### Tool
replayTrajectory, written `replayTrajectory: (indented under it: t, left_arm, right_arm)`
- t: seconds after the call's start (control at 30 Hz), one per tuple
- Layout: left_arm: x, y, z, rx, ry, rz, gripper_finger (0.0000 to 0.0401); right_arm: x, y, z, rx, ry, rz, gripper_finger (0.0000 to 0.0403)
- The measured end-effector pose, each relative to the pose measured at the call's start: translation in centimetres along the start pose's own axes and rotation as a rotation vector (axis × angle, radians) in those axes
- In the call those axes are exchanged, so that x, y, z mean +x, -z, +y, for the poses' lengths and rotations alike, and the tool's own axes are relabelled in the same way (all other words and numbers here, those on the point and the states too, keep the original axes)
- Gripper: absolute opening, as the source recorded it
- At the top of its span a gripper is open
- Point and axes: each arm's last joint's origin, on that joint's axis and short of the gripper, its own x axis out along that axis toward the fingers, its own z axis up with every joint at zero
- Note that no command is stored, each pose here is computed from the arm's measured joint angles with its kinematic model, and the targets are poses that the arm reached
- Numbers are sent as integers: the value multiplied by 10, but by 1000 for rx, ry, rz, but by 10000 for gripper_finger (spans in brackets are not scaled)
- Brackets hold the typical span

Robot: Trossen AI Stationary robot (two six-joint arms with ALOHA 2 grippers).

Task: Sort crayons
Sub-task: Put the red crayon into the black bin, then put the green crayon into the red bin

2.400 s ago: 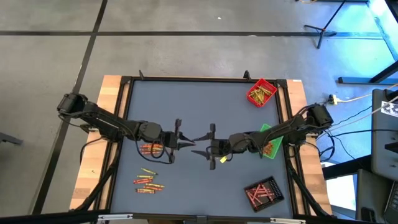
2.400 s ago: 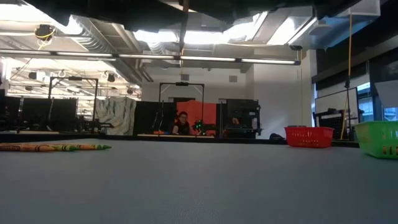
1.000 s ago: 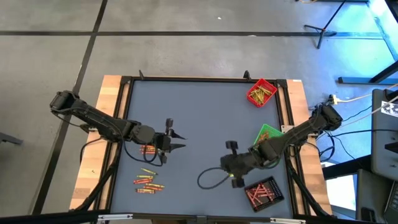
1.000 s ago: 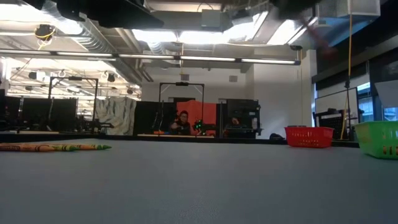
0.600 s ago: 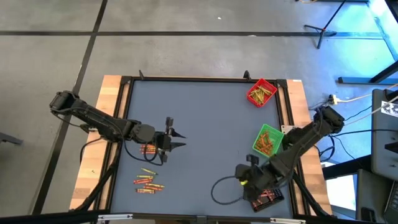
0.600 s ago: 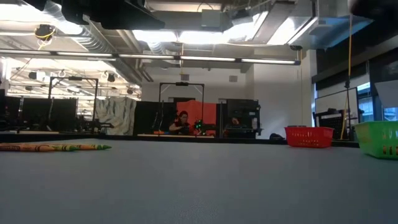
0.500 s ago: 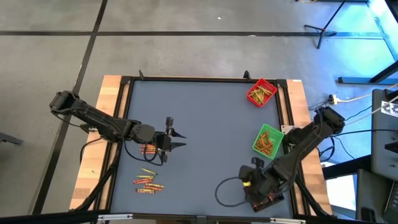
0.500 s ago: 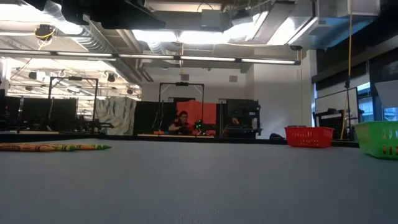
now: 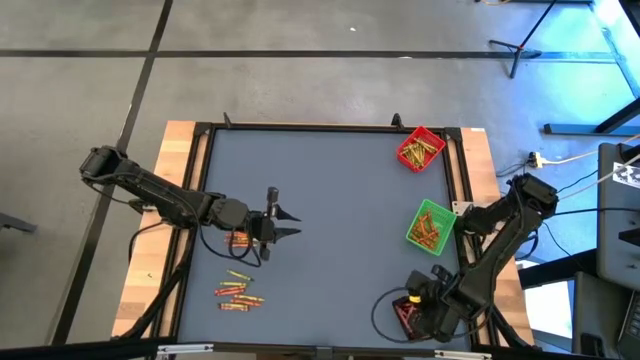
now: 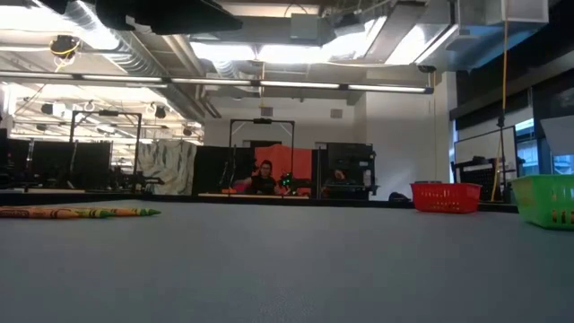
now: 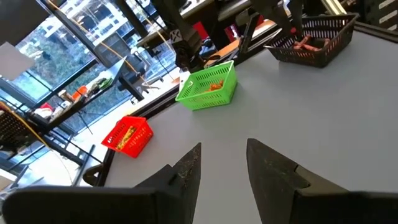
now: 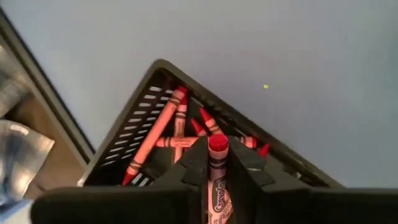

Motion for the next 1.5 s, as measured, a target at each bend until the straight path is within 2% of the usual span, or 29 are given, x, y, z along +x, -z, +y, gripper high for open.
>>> replayTrajectory:
  t: [0.17,0.37,0.47,0.6,0.73,0.87,1.0,1.17,1.5]
  left_arm:
    - [0,1,1,-7,-3,9,112]
    - [1,2,1,-5,-1,14,112]
    - [1,2,1,-5,0,14,112]
    - [1,2,2,-40,-6,17,112]
    - [2,5,4,-78,-11,39,112]
    - [1,10,4,-126,-50,97,112]
    - [-1,18,-1,-171,-75,206,112]
    - [-7,26,-6,-227,-55,391,112]
    - [-33,20,6,-432,-3,803,112]
  right_arm:
    - [0,-3,-1,45,10,-53,89]
    - [-6,-7,2,39,12,-40,155]
    - [-16,-21,9,-45,-12,-101,172]
    - [-27,-51,12,-197,32,-297,177]
    - [-27,-81,7,-363,148,-443,177]
    - [-18,-109,-6,-477,280,-501,177]
    - [-8,-135,-16,-560,348,-538,177]
    - [6,-163,-26,-675,343,-574,177]
    - [14,-218,-47,-803,108,-652,177]
